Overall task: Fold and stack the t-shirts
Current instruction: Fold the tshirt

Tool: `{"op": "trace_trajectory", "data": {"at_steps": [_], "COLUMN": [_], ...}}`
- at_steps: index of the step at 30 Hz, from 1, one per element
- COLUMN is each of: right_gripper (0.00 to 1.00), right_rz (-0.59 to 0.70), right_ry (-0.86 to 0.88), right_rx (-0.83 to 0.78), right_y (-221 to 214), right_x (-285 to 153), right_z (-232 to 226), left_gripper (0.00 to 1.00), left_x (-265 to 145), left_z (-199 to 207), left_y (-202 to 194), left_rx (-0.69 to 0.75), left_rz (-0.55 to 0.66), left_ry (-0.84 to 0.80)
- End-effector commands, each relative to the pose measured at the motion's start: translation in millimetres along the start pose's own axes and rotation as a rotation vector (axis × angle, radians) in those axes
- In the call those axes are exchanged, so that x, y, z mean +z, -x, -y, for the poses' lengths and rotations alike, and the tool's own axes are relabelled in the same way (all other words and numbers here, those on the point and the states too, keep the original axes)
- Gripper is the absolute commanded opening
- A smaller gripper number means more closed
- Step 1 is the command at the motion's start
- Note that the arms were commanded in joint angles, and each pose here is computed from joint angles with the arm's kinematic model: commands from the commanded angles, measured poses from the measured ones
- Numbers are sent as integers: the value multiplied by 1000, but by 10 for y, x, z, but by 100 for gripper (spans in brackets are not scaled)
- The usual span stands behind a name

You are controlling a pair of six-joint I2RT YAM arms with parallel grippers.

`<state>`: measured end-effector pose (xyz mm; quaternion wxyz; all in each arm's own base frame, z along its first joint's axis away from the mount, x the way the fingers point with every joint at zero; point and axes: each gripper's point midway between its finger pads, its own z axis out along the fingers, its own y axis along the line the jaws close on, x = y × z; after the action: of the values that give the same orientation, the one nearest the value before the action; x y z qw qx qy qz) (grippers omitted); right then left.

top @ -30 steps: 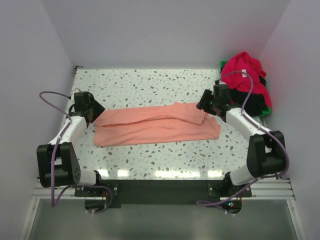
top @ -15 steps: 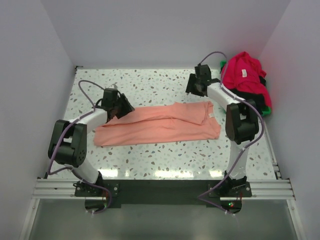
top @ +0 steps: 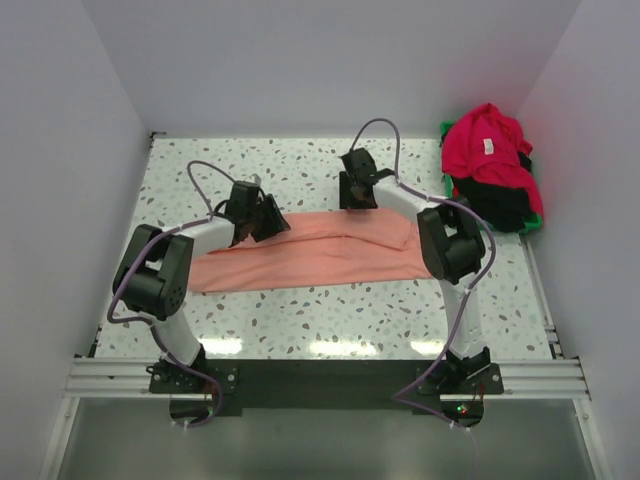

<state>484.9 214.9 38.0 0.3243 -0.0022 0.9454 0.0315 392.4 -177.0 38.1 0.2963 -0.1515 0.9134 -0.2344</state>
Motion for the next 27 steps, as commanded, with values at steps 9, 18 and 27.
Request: {"op": "trace_trajectory", "data": {"at_steps": [9, 18, 27], "right_gripper": [38, 6, 6], "right_rz": [80, 94, 103], "right_ry": [-110, -74, 5], "right_rx": [-9, 29, 73], "right_y": [151, 127, -117], "right_x": [-191, -493, -887], "right_z": [86, 83, -26], "left_gripper": [53, 52, 52], "left_x": [7, -6, -8], "left_z": [180, 171, 156], "left_y": [192, 165, 130], "left_rx": [55, 56, 55], "left_rz": [52, 43, 34], "left_ry": [-51, -48, -48]}}
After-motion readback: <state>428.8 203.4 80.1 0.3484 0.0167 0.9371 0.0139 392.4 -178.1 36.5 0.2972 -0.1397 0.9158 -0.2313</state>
